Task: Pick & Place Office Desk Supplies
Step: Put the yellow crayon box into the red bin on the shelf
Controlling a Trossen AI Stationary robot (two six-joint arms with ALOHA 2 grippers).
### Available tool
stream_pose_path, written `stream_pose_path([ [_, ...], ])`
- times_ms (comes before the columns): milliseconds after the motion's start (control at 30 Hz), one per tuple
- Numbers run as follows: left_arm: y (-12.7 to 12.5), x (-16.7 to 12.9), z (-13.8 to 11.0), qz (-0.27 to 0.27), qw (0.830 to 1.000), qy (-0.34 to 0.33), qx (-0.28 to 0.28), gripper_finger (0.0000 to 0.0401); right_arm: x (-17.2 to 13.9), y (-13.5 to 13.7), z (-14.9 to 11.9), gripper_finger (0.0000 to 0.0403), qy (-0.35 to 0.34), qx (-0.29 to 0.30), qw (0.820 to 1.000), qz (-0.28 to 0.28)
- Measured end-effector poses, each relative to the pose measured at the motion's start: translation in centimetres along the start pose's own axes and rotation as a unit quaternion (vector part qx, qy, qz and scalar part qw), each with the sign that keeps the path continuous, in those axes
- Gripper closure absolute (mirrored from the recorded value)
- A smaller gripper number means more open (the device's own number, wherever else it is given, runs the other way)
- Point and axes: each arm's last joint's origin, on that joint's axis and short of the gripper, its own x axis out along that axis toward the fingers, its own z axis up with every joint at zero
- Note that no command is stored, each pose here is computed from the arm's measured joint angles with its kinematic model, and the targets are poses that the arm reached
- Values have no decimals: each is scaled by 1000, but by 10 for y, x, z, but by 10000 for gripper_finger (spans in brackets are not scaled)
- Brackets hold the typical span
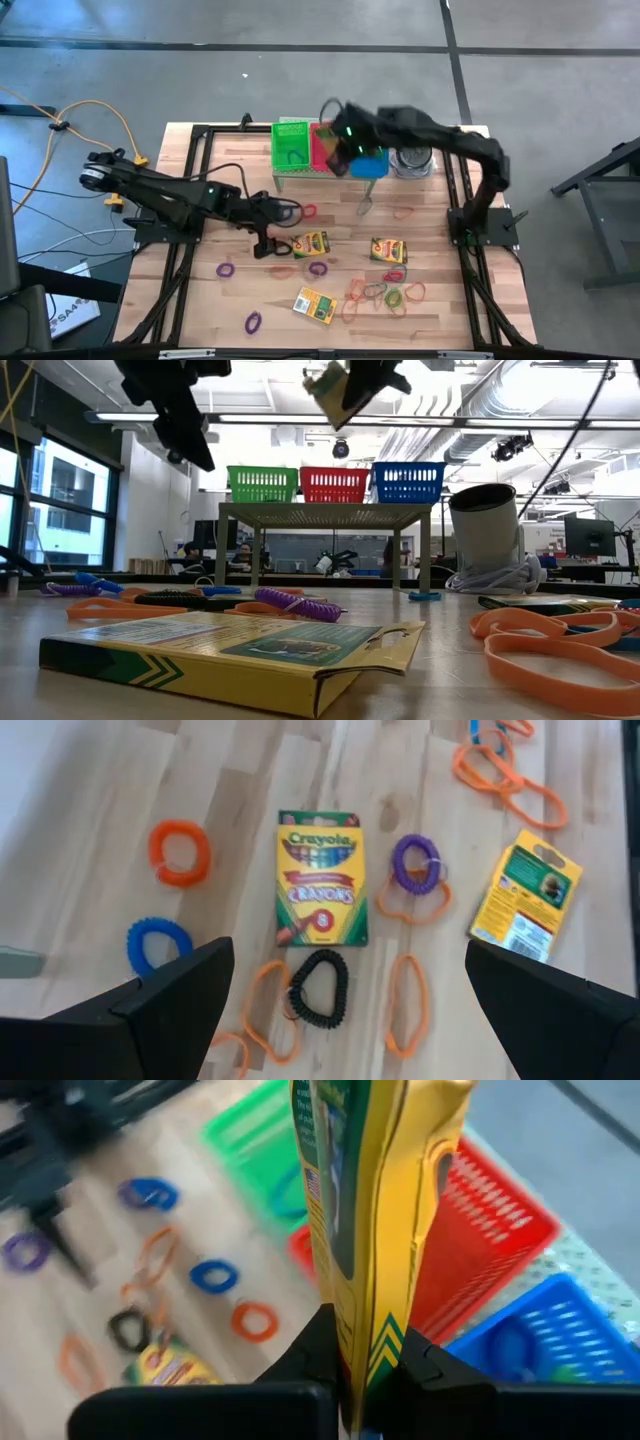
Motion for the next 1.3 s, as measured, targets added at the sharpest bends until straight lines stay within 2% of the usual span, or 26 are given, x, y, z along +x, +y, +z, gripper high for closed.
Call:
stream_pose_path([
  [133,-2,-2,-1,-4,1000,-2,3,14,26,-23,18,380,31,37,999,17],
  [333,-9,-3,-4,-14,1000,3,19,14,67,-45,23,380,84,72,993,29],
  [600,-15,-4,-7,-24,999,5,30,14,73,-53,26,379,87,95,991,36],
  [867,-18,-4,-2,-33,999,-22,37,14,73,-54,27,377,90,107,989,53],
  [1300,-19,-4,-2,-51,998,-19,34,14,77,-53,28,335,84,111,989,58],
])
